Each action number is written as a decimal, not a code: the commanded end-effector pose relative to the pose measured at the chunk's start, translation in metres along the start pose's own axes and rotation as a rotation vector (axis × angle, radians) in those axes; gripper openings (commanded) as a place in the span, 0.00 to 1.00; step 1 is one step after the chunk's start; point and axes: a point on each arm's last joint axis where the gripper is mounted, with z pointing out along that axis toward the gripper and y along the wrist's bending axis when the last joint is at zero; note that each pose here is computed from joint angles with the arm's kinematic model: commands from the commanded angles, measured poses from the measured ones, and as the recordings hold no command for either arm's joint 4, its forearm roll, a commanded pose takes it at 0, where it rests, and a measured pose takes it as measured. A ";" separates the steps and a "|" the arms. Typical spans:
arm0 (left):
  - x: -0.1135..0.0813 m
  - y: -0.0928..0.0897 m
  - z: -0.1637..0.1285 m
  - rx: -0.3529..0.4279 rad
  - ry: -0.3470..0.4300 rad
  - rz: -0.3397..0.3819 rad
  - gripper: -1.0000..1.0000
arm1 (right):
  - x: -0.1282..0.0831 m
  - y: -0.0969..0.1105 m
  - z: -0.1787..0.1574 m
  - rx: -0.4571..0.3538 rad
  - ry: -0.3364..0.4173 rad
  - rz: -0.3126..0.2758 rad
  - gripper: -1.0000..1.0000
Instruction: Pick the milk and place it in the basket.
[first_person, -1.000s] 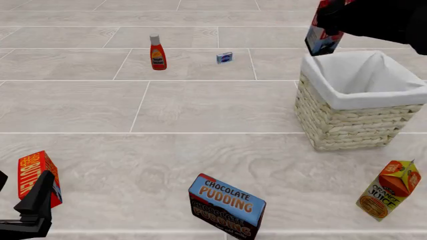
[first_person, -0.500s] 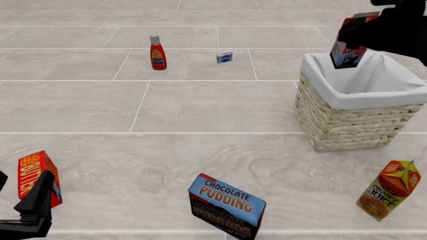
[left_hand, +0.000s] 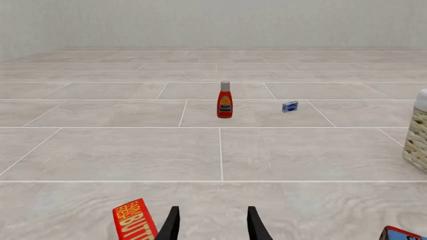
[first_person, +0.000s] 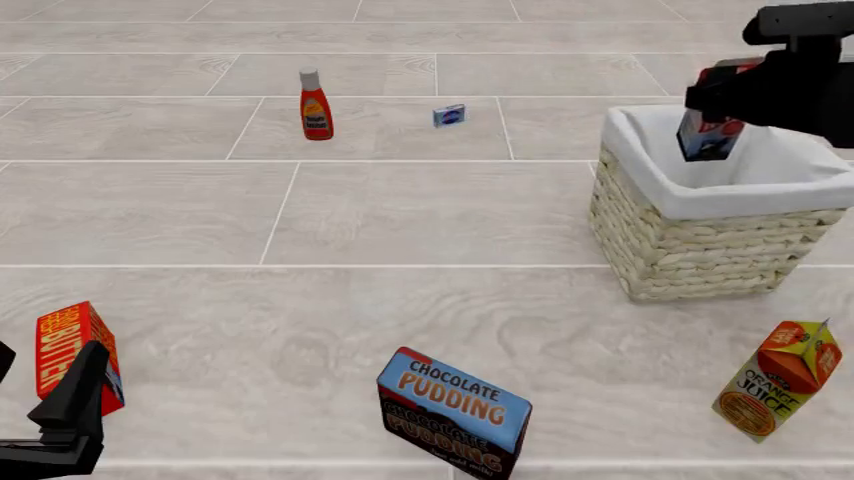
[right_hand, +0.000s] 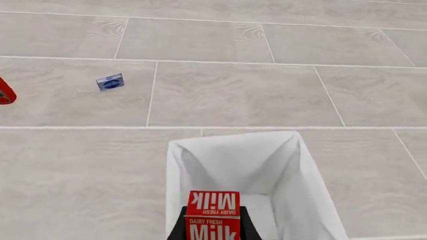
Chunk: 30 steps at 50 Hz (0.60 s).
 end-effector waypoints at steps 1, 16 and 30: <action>0.000 0.000 0.000 0.000 0.000 0.000 1.00 | 0.001 -0.012 0.012 0.033 -0.002 0.021 0.00; 0.000 0.000 0.000 0.000 0.000 0.000 1.00 | 0.015 -0.018 0.036 0.045 0.036 0.029 0.00; 0.000 0.000 0.000 0.000 0.000 0.000 1.00 | 0.026 -0.021 0.055 0.049 0.067 0.035 0.00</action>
